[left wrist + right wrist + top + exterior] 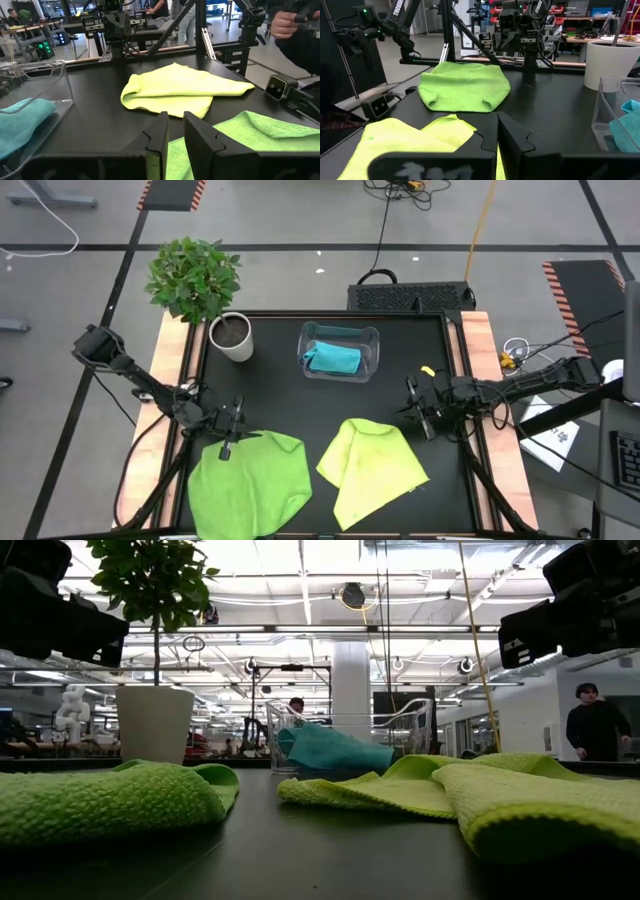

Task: Fold microfiber towels
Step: Fold the light green towel

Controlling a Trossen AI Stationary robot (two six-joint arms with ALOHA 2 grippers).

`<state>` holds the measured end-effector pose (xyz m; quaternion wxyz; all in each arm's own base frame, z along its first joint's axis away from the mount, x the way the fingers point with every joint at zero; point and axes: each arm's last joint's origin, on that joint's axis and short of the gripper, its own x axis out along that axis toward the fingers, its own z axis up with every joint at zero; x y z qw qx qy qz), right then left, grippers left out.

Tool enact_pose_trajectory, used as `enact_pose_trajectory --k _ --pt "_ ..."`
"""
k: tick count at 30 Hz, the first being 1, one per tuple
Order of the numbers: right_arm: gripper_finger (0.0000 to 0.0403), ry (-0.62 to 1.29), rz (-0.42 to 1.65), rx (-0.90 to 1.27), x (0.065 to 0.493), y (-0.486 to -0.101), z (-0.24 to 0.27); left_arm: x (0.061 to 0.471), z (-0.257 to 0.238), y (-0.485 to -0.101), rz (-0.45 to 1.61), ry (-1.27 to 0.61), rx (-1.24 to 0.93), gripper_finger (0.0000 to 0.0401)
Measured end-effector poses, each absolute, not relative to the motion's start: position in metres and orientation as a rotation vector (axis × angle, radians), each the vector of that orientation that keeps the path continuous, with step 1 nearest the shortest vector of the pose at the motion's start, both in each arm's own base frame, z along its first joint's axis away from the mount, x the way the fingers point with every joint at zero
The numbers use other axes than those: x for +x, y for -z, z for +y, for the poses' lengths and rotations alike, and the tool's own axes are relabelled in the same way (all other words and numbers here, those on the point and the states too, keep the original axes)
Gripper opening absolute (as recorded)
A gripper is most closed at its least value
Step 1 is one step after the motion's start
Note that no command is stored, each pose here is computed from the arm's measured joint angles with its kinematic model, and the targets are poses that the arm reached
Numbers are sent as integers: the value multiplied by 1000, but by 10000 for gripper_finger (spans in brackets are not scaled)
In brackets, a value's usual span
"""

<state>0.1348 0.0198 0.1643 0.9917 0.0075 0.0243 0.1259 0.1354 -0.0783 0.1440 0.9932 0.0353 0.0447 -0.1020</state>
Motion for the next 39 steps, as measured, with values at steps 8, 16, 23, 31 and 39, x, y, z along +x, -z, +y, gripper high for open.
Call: enact_pose_trajectory --k 8,16,23,31,39 --pt "0 -253 49 15 135 -164 20 135 -78 -144 90 204 71 63" --pt "0 -253 49 15 135 -164 20 135 -78 -144 90 204 71 63" --pt "0 -253 60 15 135 -163 20 135 -78 -144 90 204 71 63" --pt "0 -253 68 15 135 -162 20 135 -78 -144 89 204 71 63" --pt "0 -252 91 15 135 -160 20 135 -78 -144 89 204 71 63"
